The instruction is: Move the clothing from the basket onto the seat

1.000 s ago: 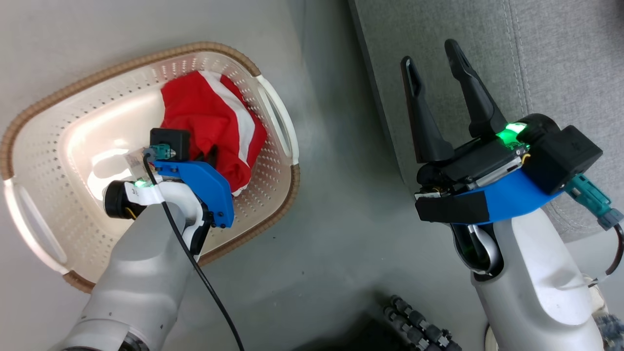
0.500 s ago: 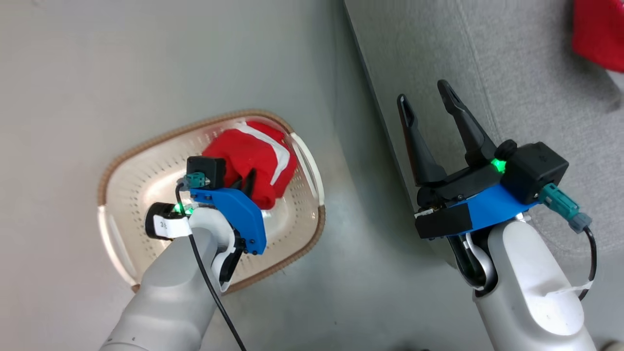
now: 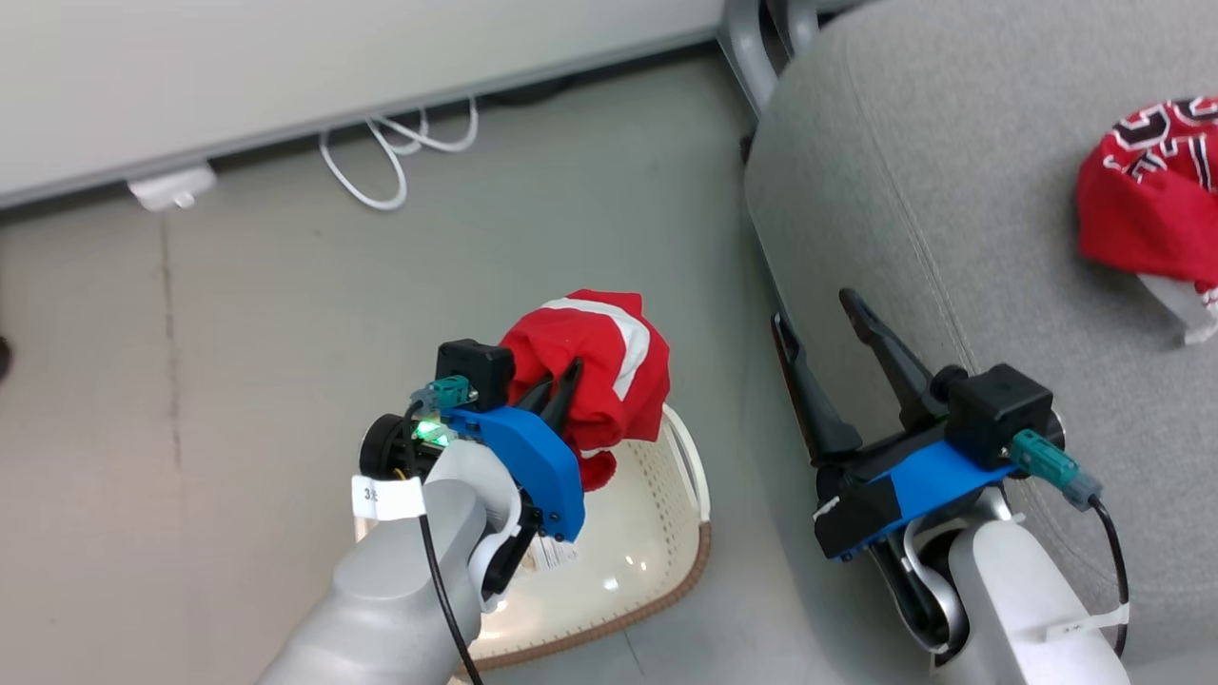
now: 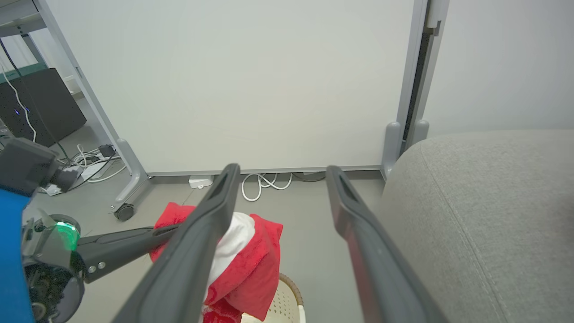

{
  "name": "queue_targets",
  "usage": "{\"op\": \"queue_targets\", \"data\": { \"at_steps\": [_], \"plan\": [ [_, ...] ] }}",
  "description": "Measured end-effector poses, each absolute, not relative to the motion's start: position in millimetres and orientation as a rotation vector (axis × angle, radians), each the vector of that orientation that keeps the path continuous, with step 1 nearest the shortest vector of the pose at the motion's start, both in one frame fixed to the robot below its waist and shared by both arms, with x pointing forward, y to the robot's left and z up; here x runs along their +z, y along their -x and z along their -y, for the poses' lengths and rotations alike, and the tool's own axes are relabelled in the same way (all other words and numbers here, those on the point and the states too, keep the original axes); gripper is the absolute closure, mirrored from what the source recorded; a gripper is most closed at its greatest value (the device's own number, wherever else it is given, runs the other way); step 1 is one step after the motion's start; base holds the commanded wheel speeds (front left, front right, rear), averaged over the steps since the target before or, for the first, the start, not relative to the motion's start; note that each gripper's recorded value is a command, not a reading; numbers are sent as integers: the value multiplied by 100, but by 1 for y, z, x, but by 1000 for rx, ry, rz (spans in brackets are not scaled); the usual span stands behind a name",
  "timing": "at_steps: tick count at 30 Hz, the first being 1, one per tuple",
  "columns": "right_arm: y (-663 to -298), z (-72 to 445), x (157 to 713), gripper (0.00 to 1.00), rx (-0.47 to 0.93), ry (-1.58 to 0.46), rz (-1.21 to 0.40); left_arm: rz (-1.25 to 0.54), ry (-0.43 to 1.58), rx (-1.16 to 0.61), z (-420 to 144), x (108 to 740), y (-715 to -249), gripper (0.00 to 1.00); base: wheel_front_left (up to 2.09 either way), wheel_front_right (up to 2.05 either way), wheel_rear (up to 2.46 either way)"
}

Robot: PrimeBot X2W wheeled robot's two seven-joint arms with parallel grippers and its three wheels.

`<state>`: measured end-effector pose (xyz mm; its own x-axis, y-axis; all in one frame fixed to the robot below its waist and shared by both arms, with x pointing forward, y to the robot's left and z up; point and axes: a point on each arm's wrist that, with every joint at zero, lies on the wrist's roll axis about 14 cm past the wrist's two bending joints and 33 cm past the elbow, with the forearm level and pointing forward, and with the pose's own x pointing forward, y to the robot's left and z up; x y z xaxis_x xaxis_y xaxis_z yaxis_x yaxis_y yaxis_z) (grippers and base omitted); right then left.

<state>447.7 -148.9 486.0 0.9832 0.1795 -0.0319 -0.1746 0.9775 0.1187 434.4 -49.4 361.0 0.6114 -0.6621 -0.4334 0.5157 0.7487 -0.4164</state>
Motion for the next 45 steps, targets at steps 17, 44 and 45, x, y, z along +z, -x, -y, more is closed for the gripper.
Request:
{"op": "queue_targets", "data": {
  "at_steps": [17, 44, 45],
  "plan": [
    [-400, 98, 527, 0, 323, -130, 8, -177, 161, -748, 44, 518, -435, 100, 0, 0, 0],
    [-392, 87, 524, 0, 353, -137, -18, -130, 144, -787, 54, 540, -437, 100, 0, 0, 0],
    [-392, 84, 525, 0, 362, -137, -16, -131, 142, -789, 54, 540, -437, 100, 0, 0, 0]
  ]
}}
